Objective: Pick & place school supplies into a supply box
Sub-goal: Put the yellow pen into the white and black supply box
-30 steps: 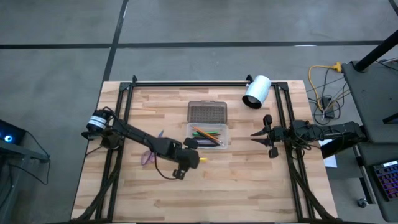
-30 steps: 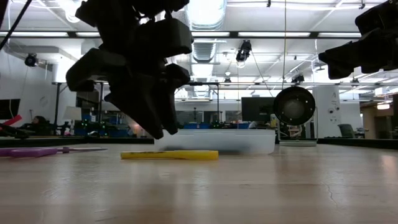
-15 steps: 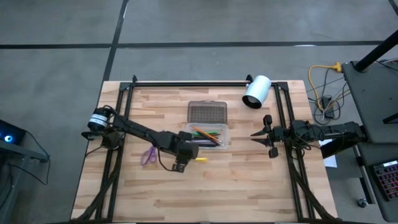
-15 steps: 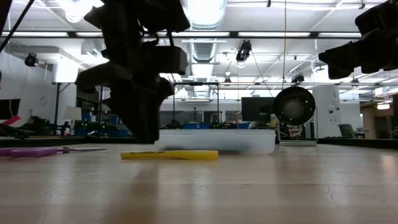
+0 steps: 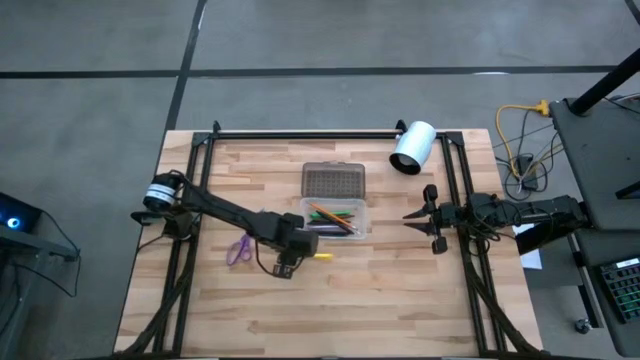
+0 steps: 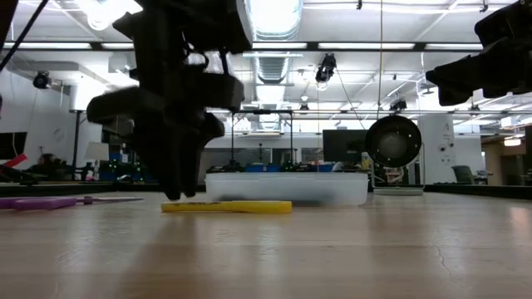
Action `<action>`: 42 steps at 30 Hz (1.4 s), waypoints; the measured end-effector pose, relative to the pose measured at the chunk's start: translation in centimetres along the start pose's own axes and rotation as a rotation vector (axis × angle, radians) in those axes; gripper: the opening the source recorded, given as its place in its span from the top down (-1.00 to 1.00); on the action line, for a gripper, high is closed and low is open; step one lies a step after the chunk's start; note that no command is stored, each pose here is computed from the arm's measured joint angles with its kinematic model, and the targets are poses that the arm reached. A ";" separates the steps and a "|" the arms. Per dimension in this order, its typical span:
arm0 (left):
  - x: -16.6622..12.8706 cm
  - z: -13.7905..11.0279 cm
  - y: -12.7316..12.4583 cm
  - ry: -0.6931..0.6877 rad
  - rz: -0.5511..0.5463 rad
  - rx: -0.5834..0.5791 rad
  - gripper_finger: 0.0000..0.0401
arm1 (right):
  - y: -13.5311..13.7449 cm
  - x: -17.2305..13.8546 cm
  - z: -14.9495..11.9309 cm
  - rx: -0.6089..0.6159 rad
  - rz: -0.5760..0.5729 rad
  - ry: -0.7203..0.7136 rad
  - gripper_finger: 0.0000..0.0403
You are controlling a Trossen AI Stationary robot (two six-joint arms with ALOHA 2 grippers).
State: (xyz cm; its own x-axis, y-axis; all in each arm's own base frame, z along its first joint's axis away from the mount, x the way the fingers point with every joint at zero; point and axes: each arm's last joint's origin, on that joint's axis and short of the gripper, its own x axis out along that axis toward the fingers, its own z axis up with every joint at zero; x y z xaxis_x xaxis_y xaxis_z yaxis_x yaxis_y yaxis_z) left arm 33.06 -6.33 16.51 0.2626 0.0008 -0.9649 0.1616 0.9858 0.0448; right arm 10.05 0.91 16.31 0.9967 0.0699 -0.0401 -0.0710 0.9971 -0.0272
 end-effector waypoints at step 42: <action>1.3 0.6 0.3 0.051 -0.052 0.107 0.92 | 0.0 0.0 0.0 0.000 0.001 -0.001 0.66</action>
State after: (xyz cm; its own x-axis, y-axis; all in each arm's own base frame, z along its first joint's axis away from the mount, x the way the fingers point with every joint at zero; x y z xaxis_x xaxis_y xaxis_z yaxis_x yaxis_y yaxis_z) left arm 34.03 -6.18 15.42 0.2029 -0.0384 -0.9784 0.2747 0.9613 0.0193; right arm 10.04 0.91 16.33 0.9968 0.0704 -0.0391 -0.0715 0.9971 -0.0272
